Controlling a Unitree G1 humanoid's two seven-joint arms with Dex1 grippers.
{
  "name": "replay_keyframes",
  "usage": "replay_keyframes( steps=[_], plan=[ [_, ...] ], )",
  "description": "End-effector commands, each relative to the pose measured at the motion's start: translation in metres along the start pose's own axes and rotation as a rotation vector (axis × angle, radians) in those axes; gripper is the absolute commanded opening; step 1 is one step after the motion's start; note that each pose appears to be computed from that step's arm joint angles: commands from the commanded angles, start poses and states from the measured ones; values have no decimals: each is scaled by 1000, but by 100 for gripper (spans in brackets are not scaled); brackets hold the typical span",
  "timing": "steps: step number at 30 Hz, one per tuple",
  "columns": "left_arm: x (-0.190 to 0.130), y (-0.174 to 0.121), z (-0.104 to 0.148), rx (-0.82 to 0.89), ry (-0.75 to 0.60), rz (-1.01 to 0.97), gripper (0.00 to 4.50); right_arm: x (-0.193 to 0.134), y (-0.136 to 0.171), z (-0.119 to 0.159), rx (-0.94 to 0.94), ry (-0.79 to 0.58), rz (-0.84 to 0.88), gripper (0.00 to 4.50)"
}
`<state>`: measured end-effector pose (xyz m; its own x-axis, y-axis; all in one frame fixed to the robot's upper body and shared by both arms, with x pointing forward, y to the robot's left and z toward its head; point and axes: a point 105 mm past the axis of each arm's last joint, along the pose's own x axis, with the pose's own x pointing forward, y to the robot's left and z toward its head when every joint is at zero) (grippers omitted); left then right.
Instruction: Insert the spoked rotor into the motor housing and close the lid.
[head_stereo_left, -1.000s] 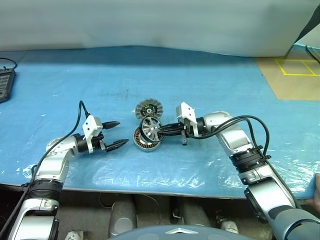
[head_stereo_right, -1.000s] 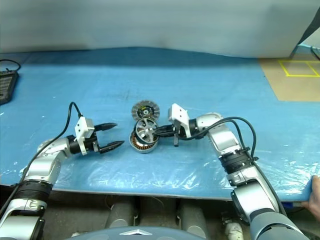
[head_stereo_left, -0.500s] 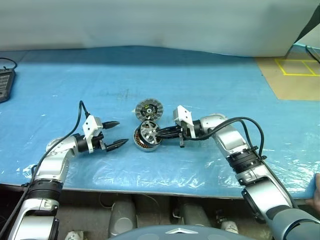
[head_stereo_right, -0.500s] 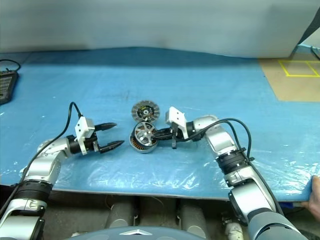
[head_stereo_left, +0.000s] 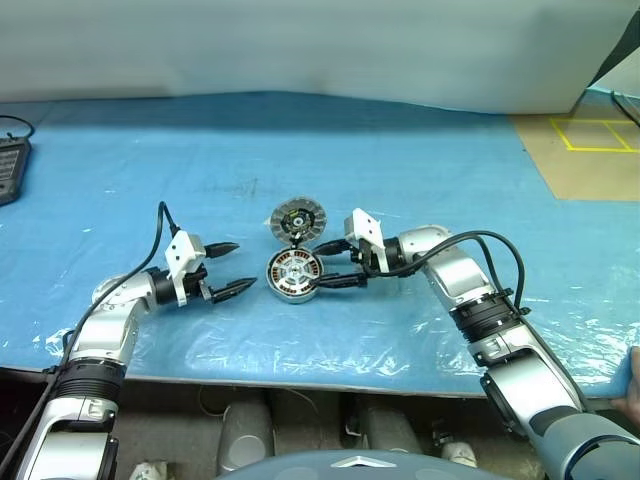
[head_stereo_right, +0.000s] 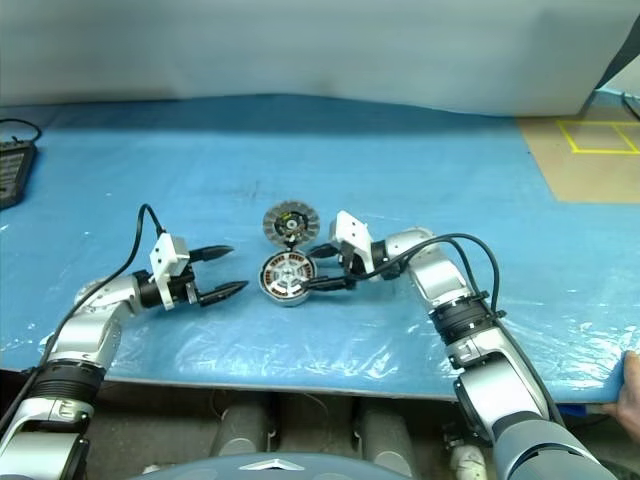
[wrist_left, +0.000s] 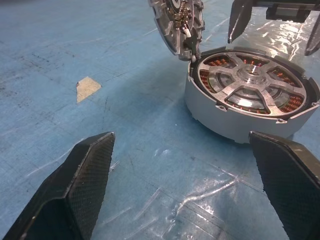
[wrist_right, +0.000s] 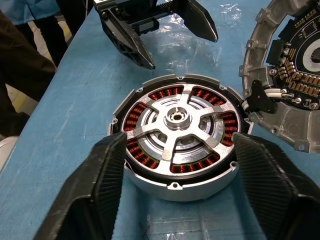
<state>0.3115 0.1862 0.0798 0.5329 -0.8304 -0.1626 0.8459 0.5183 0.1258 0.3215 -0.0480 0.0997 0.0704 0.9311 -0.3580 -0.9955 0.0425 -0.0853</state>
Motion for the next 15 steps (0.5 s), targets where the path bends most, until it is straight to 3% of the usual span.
replay_keyframes(
  steps=[1,4,7,15],
  plan=[
    [-3,2,9,37,-22,11,450,-2,-3,21,-50,-62,-2,448],
    [-3,3,9,39,-23,12,450,0,-5,22,-41,-71,-12,448],
    [-2,3,9,41,-23,16,450,3,-7,21,-25,-78,-20,381],
    [-4,3,9,40,-24,25,450,4,-6,25,-27,-89,-14,102]
  ],
)
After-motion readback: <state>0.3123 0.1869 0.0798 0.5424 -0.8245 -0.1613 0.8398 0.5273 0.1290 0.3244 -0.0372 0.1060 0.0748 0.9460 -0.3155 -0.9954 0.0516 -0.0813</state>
